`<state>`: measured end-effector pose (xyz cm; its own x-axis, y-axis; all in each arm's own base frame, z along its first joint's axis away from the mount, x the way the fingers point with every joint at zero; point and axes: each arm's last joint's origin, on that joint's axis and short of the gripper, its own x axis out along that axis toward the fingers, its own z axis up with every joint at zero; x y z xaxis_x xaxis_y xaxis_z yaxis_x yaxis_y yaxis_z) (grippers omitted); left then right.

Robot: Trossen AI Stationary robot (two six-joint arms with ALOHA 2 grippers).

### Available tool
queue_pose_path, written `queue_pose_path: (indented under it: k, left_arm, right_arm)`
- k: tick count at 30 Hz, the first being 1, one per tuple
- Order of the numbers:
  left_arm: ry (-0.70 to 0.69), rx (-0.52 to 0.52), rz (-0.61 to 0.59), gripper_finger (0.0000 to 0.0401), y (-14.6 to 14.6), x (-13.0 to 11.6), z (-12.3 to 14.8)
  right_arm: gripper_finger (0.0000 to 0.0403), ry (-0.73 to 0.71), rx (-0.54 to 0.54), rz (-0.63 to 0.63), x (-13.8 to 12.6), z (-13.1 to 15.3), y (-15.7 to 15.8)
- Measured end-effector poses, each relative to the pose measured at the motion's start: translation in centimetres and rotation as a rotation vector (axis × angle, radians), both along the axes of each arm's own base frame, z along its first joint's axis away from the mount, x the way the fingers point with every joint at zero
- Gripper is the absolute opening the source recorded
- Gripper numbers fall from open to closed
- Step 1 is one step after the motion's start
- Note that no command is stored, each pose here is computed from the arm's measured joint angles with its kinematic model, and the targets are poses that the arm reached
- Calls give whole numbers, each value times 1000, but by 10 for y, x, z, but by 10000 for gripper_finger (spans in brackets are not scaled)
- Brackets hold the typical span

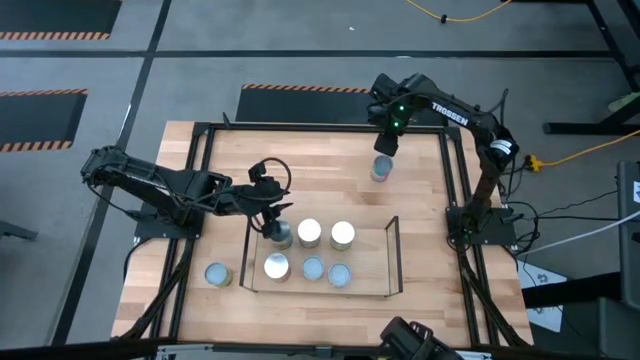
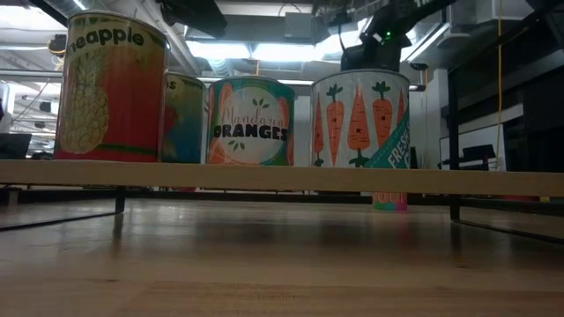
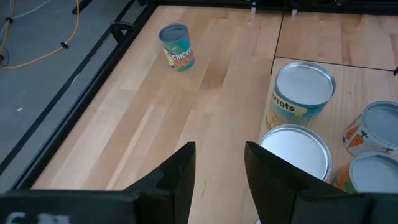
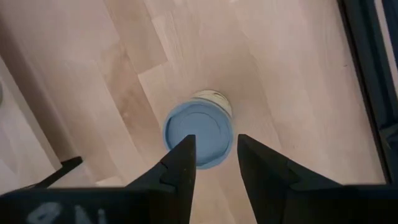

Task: Pick and place cans onto a shelf
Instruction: Put the blue canned chicken soup on the shelf

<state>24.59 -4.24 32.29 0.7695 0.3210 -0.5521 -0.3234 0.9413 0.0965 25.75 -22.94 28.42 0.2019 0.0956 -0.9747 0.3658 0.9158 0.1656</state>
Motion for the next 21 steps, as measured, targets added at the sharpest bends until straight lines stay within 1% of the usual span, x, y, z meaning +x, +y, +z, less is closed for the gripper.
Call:
queue_pose_path:
  k: [12, 15, 18, 21]
  left_arm:
    - [-1, -2, 1, 132, 0, 0, 0]
    - [-1, -2, 1, 132, 0, 0, 0]
    - [-1, -2, 1, 132, 0, 0, 0]
    - [-1, -2, 1, 132, 0, 0, 0]
  right_arm:
    - [123, 55, 43, -3, 5, -18, -6]
    - [123, 59, 36, -4, 5, -18, -7]
    - [123, 91, 3, -29, 5, -20, -8]
    - [123, 121, 12, -30, 2, -33, -6]
